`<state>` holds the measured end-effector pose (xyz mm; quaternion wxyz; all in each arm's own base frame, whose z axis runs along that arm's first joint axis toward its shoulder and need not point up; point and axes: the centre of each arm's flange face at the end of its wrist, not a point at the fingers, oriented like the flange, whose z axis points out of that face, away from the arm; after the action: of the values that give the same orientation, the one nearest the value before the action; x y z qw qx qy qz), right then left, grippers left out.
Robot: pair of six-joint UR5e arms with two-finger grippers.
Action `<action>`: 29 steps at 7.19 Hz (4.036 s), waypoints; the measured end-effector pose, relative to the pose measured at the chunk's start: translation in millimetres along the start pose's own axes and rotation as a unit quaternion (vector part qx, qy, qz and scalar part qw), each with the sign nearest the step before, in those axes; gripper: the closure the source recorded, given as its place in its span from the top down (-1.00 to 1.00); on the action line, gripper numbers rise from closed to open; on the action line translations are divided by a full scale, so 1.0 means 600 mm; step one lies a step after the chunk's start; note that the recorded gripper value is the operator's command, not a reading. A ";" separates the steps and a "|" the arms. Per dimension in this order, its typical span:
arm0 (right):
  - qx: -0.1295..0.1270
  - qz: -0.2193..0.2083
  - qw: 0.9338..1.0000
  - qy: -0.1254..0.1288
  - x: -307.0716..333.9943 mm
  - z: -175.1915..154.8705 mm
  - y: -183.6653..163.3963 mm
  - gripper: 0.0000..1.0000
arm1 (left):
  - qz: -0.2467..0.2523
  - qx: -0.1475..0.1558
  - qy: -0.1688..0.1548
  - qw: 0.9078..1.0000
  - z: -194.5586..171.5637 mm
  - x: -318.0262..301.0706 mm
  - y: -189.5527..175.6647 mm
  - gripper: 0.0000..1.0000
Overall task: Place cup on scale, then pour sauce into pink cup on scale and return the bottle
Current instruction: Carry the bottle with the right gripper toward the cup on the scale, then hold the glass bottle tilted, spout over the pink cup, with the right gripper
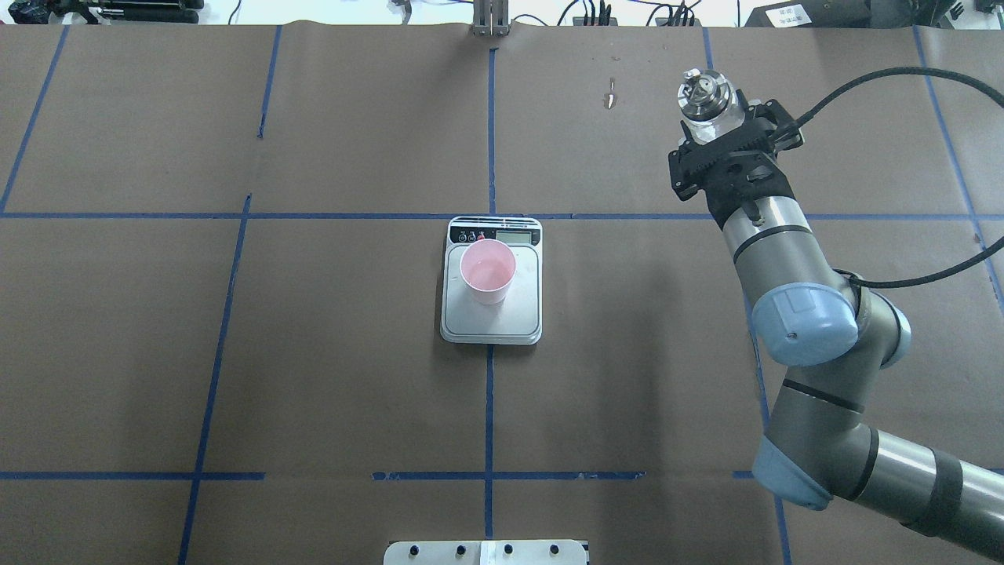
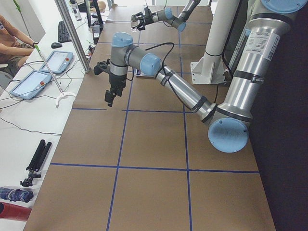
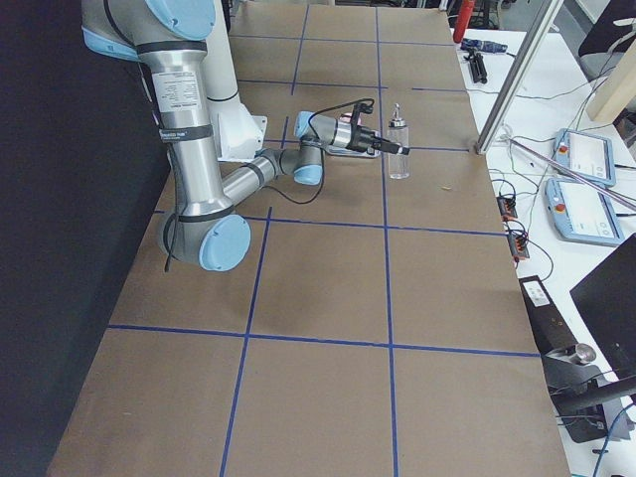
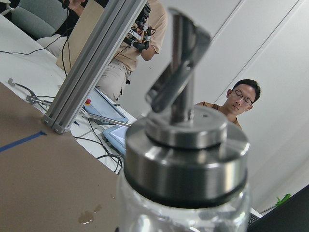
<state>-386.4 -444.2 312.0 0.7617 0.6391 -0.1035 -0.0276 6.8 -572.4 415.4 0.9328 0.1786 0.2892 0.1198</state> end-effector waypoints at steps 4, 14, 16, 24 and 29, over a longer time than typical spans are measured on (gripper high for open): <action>0.005 -0.083 0.996 0.023 -0.138 -0.070 -0.034 -1.00 | 0.043 0.001 0.004 0.999 0.102 -0.167 0.103 1.00; 0.020 -0.258 0.955 0.147 -0.300 -0.072 0.041 -1.00 | 0.008 -0.051 0.009 0.999 0.199 -0.234 0.150 1.00; 0.020 -0.299 0.939 0.169 -0.304 -0.073 0.033 -1.00 | 0.008 -0.052 0.009 0.999 0.201 -0.236 0.147 1.00; 0.010 -0.413 0.886 0.212 -0.313 -0.079 0.056 -1.00 | 0.005 -0.057 0.010 0.998 0.213 -0.244 0.129 1.00; 0.005 -0.439 0.871 0.220 -0.319 -0.082 0.030 -1.00 | 0.002 -0.062 0.011 0.998 0.223 -0.252 0.122 1.00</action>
<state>-565.8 -359.8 298.1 0.6708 0.6123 0.3577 -0.2170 -45.6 -590.9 623.0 0.9387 0.1196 0.2907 0.1416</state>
